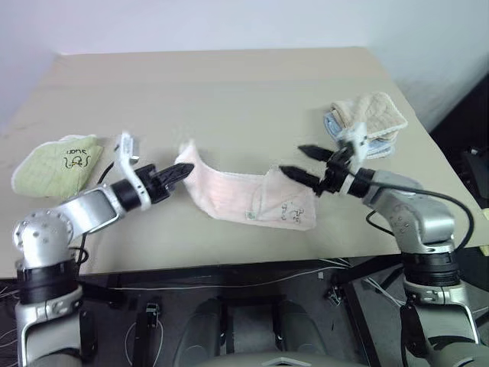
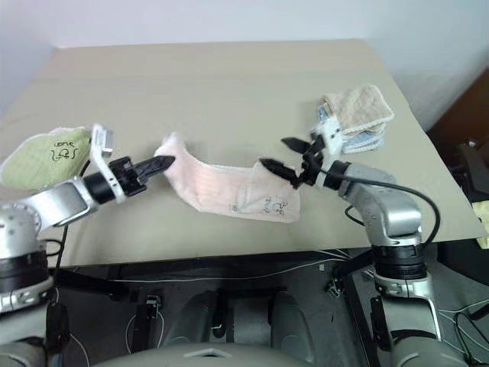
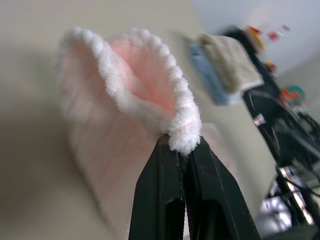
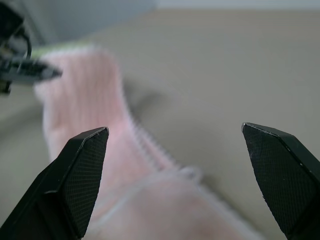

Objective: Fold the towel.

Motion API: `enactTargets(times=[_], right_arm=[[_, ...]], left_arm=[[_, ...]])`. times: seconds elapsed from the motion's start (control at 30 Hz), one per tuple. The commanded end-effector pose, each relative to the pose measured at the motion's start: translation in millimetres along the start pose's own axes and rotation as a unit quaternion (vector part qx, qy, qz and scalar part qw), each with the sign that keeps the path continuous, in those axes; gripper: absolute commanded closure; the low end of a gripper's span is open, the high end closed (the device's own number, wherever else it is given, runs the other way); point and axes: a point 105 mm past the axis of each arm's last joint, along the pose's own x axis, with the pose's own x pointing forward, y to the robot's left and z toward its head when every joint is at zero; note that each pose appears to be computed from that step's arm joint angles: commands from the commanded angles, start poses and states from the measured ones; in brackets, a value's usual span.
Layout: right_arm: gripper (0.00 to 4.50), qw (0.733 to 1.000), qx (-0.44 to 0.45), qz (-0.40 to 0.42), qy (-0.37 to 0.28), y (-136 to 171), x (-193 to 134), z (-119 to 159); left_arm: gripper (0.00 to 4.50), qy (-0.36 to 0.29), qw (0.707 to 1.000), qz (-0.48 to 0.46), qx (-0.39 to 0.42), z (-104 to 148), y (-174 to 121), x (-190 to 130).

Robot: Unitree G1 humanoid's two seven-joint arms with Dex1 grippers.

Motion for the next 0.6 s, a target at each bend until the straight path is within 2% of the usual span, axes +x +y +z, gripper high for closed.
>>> enactTargets(times=[0.03,0.47,0.6], right_arm=[[0.00,0.999,-0.008,-0.038,-0.037,-9.2,-9.6,17.7],[0.00,0.989,-0.001,-0.132,-0.063,-23.7,-26.6,16.2],[0.00,0.986,0.004,-0.153,-0.060,-23.9,-32.1,9.3]], left_arm=[[4.49,0.037,0.996,-0.074,0.023,-11.2,-29.6,18.2],[4.49,0.140,0.980,-0.139,0.021,-40.4,-41.6,82.9],[4.49,0.180,0.964,-0.183,0.068,-54.8,-61.3,91.2]])
